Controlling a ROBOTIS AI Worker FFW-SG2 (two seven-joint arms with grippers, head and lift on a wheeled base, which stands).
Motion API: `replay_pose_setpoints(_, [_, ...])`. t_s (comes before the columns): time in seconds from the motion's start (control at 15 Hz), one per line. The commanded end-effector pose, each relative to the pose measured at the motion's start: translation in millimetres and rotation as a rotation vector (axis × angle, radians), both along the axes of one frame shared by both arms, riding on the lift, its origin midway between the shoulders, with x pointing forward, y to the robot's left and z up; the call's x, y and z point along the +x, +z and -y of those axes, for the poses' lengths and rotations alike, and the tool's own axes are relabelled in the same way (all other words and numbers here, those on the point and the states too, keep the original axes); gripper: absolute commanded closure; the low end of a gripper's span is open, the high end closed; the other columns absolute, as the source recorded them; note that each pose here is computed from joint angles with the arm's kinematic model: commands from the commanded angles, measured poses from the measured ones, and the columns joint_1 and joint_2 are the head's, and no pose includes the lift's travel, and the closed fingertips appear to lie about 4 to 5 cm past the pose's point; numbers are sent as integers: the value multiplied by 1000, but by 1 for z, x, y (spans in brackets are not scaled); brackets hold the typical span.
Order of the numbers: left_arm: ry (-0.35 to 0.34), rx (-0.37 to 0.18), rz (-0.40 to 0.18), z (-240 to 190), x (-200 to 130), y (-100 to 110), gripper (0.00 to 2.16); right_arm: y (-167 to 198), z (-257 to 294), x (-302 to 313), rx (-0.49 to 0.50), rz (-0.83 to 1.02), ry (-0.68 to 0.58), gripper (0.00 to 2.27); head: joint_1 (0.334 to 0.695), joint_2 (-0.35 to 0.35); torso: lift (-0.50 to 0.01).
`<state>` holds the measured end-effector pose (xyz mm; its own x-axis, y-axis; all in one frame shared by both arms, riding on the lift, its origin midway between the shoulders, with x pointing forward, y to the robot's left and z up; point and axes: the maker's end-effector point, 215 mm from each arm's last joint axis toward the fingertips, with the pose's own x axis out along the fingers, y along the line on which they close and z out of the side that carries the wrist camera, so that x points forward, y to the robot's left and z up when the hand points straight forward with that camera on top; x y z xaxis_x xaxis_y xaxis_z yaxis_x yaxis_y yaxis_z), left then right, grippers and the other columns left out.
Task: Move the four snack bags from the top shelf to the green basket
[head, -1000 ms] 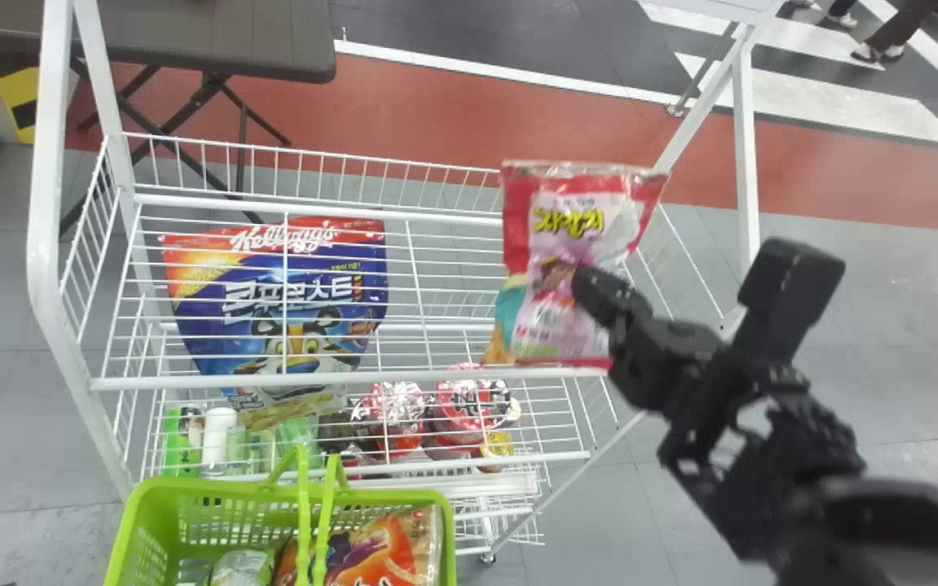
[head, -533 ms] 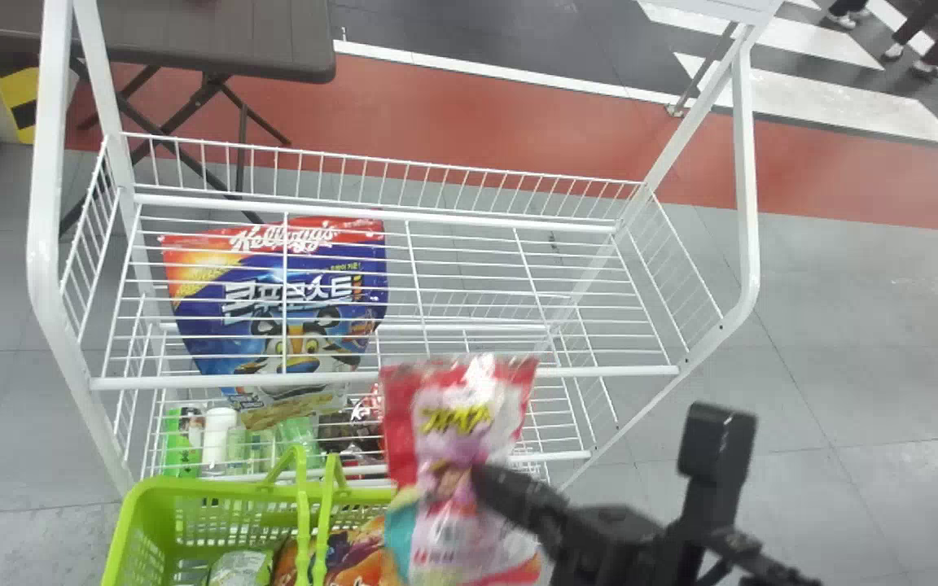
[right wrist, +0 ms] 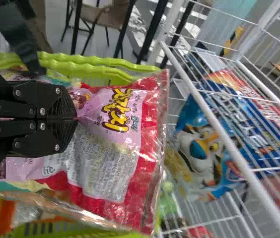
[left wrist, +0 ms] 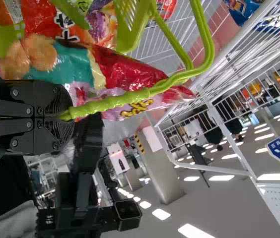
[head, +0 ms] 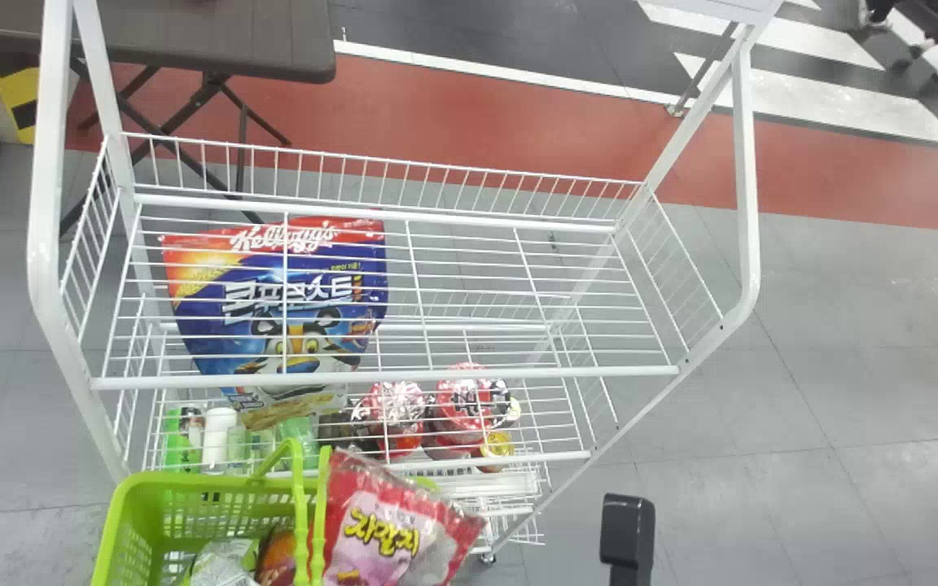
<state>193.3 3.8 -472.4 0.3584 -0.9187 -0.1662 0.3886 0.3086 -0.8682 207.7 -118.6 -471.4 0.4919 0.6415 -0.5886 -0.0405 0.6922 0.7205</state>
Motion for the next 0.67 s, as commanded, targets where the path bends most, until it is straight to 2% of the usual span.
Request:
replay_pose_setpoints(0.0, [2, -2, 3, 0, 1, 1, 1666, -17, 4, -1, -30, -20, -14, 2243, 695, -350, 0])
replay_pose_setpoints(0.07, [1, -1, 3, 0, 1, 1, 1666, -22, 11, 7, -61, -2, -33, 2243, 695, -350, 0])
replay_pose_setpoints(0.2, [1, 0, 3, 1, 1, 0, 1666, -25, 12, 15, -57, 4, -41, 2229, 695, -350, 0])
replay_pose_setpoints(0.33, [-6, 2, 5, 5, -1, 1, 1666, -18, 4, 27, -9, 26, -35, 1744, 695, -350, 0])
replay_pose_setpoints(0.4, [-10, 3, 9, 6, -1, 2, 1666, -14, -2, 35, 20, 48, -27, 1592, 695, -350, 0])
replay_pose_setpoints(0.47, [-11, 4, 9, 6, -1, 2, 1666, -14, -13, 31, 52, 30, -3, 1585, 695, -350, 0])
replay_pose_setpoints(0.53, [-11, 5, 7, 6, -2, 1, 1666, -12, -26, 29, 77, 27, 13, 1389, 695, -350, 0])
replay_pose_setpoints(0.6, [-11, 5, 7, 6, -2, 1, 1666, -13, -36, 24, 86, 18, 30, 714, 695, -339, 0])
